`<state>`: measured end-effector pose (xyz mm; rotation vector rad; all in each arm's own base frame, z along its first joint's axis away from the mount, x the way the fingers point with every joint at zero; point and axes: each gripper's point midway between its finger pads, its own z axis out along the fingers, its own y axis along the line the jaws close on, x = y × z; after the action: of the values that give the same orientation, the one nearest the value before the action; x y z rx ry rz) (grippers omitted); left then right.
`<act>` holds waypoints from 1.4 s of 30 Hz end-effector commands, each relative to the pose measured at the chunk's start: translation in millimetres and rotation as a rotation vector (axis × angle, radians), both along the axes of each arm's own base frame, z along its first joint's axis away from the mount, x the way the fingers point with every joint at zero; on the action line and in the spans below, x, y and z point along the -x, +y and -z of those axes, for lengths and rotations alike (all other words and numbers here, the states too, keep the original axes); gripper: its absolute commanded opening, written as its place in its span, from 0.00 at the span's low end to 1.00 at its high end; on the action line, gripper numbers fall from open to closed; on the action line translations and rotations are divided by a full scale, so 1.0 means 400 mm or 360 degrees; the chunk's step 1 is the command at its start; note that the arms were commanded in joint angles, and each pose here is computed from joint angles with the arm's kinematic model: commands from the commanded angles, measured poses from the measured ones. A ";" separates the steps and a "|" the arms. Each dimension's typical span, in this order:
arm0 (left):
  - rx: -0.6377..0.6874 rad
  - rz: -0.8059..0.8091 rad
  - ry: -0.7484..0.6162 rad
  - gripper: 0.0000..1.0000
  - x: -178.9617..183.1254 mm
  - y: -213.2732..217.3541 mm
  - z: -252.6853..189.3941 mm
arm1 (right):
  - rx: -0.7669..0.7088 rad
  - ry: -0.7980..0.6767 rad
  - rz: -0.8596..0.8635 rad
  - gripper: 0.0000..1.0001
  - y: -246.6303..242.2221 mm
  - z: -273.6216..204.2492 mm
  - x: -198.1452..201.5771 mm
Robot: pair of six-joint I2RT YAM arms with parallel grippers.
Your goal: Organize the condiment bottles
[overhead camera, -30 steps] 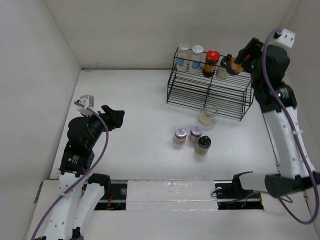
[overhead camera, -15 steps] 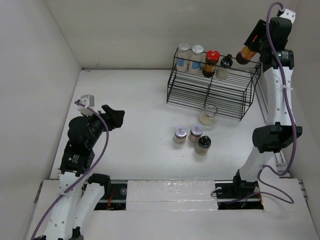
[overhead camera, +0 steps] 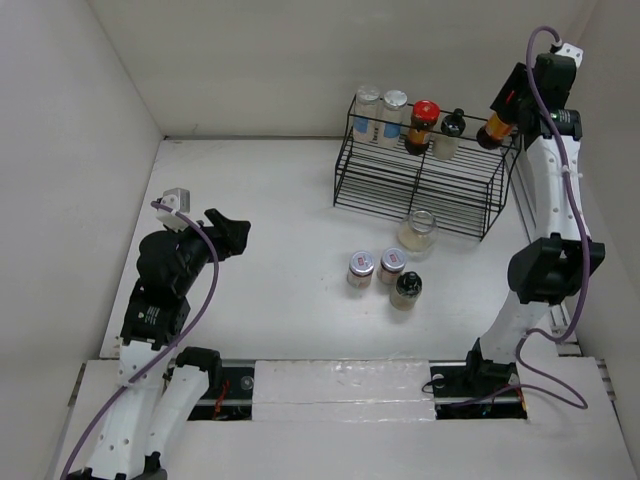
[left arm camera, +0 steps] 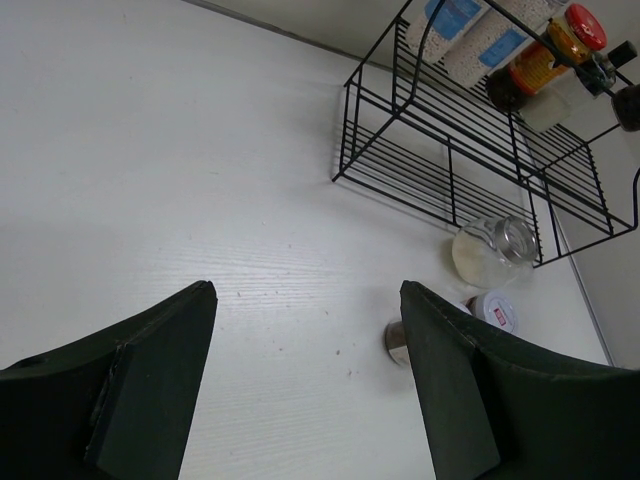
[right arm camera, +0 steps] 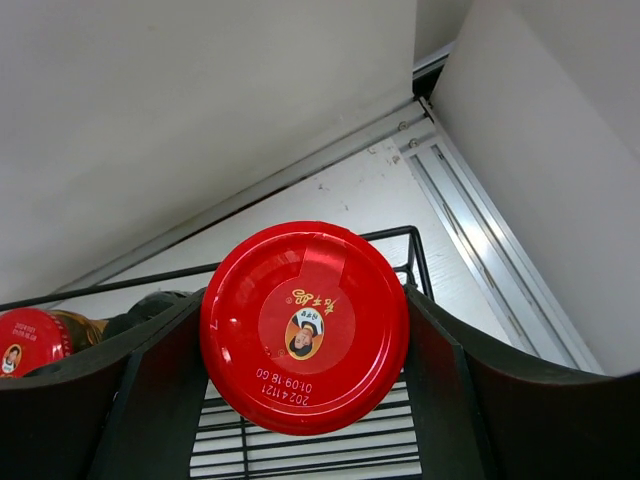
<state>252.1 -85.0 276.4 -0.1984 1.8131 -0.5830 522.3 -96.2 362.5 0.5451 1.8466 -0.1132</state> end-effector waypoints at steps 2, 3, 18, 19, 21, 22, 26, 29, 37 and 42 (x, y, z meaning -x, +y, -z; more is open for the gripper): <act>-0.0004 0.0013 -0.0057 0.70 -0.007 -0.002 -0.028 | 0.0063 -0.0511 0.0020 0.47 -0.015 -0.253 -0.007; -0.0004 0.0013 -0.0057 0.70 -0.007 -0.002 -0.028 | 0.0063 -0.0511 0.0020 0.47 -0.015 -0.254 -0.007; -0.0018 0.0016 -0.0061 0.70 -0.008 -0.001 -0.028 | 0.0127 -0.0171 0.0057 0.51 0.016 -0.006 -0.082; -0.0018 0.0016 -0.0061 0.70 -0.008 -0.001 -0.028 | 0.0127 -0.0191 0.0043 0.52 0.029 -0.019 -0.084; -0.0018 0.0016 -0.0061 0.70 -0.008 -0.001 -0.028 | 0.0142 -0.0144 0.0037 0.59 0.038 0.006 -0.090; -0.0021 0.0001 -0.0062 0.70 -0.009 0.003 -0.028 | 0.0148 -0.0129 0.0057 0.62 0.033 0.016 -0.088; -0.0021 0.0001 -0.0062 0.70 -0.009 0.003 -0.028 | 0.0144 -0.0098 0.0020 0.72 0.060 0.046 -0.099; -0.0021 0.0001 -0.0062 0.70 -0.009 0.003 -0.028 | 0.0130 -0.0077 0.0023 0.77 0.061 0.072 -0.100; -0.0021 0.0001 -0.0062 0.70 -0.009 0.003 -0.028 | 0.0109 -0.0325 0.0108 0.98 0.058 -0.107 -0.017; -0.0021 0.0001 -0.0062 0.70 -0.009 0.003 -0.028 | 0.0067 -0.0594 0.0136 0.82 0.085 -0.240 0.113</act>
<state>253.1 -85.3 274.6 -0.1939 1.8206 -0.5801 517.4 -71.7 379.6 0.5387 1.6994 -0.1795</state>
